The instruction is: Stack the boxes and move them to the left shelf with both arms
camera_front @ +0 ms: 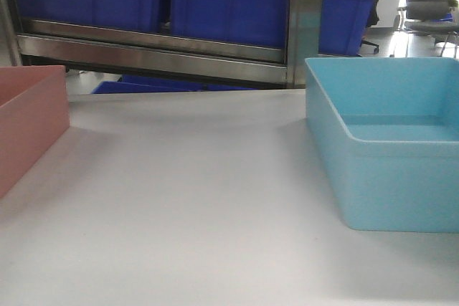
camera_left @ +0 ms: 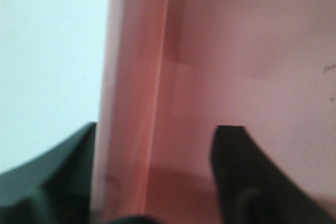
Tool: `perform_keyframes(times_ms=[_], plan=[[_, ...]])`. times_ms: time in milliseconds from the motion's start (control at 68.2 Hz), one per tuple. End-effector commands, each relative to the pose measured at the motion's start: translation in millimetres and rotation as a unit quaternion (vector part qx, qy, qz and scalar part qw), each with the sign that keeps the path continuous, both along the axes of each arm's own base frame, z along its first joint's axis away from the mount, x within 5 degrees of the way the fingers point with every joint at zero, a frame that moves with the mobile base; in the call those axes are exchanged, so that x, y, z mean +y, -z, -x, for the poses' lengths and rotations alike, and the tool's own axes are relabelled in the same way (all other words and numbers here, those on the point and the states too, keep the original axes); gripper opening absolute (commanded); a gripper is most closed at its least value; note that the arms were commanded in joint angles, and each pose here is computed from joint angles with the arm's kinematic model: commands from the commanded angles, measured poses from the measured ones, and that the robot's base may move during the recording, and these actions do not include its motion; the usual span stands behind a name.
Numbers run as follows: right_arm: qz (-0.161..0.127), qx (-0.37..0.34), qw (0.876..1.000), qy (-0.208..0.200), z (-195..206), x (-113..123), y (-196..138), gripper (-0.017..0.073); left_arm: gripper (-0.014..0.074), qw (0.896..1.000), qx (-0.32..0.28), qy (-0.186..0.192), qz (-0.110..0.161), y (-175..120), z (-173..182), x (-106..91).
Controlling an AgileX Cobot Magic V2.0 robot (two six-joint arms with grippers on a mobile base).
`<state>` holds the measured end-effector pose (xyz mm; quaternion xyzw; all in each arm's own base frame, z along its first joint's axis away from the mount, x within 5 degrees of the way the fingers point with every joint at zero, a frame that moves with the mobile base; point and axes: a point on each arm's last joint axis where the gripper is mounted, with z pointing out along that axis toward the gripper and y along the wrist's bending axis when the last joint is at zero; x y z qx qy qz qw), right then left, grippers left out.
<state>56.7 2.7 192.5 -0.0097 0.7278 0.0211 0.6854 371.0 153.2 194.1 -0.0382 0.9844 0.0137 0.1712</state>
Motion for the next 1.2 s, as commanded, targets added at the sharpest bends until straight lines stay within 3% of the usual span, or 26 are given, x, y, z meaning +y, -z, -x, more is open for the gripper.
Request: perform_keyframes(times_ms=[0, 44, 191, 279, 513, 645, 763, 880, 1012, 1188], plan=[[-0.001, -0.068, 0.998, 0.004, 2.5, -0.7, -15.9, 0.0055, 0.0032, 0.999, -0.049, -0.006, -0.015, -30.7, -1.6, 1.7], [-0.001, -0.067, 0.998, 0.004, 2.5, -0.7, -15.8, 0.0055, -0.0025, 0.999, -0.049, -0.006, -0.014, -30.6, -1.5, 1.7], [-0.001, -0.067, 0.998, 0.004, 2.5, -0.7, -15.8, 0.0055, -0.0003, 0.999, -0.046, -0.009, -0.007, -30.3, -1.0, 0.6], [-0.001, -0.067, 0.998, 0.004, 2.5, -0.7, -15.8, 0.0055, -0.0003, 0.998, -0.052, -0.034, 0.01, -35.2, 0.3, -1.4], [-0.001, -0.067, 0.998, 0.004, 2.5, -0.7, -15.8, 0.0055, -0.0004, 0.993, -0.108, -0.038, 0.025, -85.8, 11.1, -27.6], [-0.001, -0.067, 0.998, 0.004, 2.5, -0.7, -15.8, 0.0055, -0.0004, 0.988, -0.134, -0.056, 0.055, -124.5, 26.1, -61.4], [-0.001, -0.067, 0.998, 0.004, 2.5, -0.7, -15.8, 0.0055, -0.0003, 0.98, -0.15, -0.088, 0.099, -149.0, 37.3, -94.7], [-0.001, -0.067, 0.998, 0.004, 2.5, -0.7, -15.8, 0.0055, -0.0003, 0.977, -0.148, -0.079, 0.133, -160.7, 43.6, -132.8], [-0.001, -0.067, 0.998, 0.004, 2.5, -0.7, -15.8, 0.0055, -0.0003, 0.976, -0.13, -0.061, 0.165, -156.7, 45.4, -176.5], [-0.001, -0.067, 0.998, 0.004, 2.5, -0.7, -15.8, 0.0055, -0.0003, 0.974, -0.095, -0.06, 0.195, -122.5, 54.9, -225.2]])
